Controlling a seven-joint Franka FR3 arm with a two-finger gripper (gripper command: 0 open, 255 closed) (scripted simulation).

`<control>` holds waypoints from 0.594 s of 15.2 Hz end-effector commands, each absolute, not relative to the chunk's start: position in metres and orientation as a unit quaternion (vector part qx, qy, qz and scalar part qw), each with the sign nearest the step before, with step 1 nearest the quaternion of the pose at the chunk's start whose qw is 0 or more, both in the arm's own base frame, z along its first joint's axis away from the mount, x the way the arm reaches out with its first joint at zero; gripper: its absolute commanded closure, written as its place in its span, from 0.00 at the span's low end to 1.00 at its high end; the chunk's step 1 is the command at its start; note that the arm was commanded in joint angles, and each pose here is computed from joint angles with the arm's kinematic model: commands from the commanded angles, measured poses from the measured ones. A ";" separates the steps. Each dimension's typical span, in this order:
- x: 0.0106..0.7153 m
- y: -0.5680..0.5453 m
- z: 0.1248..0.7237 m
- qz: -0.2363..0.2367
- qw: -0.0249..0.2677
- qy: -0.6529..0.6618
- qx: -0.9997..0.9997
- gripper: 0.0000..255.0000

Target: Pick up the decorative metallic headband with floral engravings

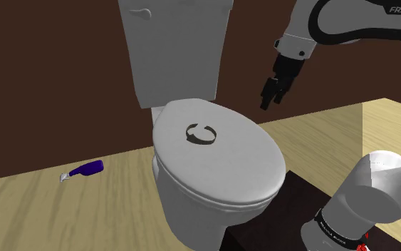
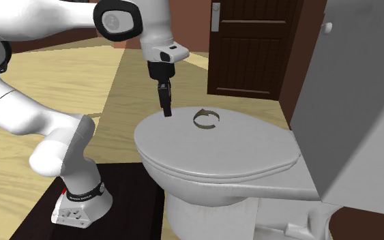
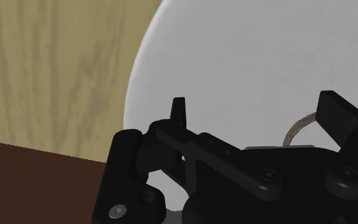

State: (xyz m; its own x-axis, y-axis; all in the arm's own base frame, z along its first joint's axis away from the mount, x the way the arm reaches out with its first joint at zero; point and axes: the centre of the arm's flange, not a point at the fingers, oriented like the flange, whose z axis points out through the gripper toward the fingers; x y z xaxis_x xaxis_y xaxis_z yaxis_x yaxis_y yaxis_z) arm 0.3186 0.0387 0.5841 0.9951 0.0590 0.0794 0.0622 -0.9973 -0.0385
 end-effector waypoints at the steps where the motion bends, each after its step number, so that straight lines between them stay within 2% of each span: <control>1: 0.319 0.039 0.584 -0.039 0.020 -0.030 -0.999 0.00; 9: 0.401 0.095 0.534 -0.005 0.026 0.011 -1.000 0.00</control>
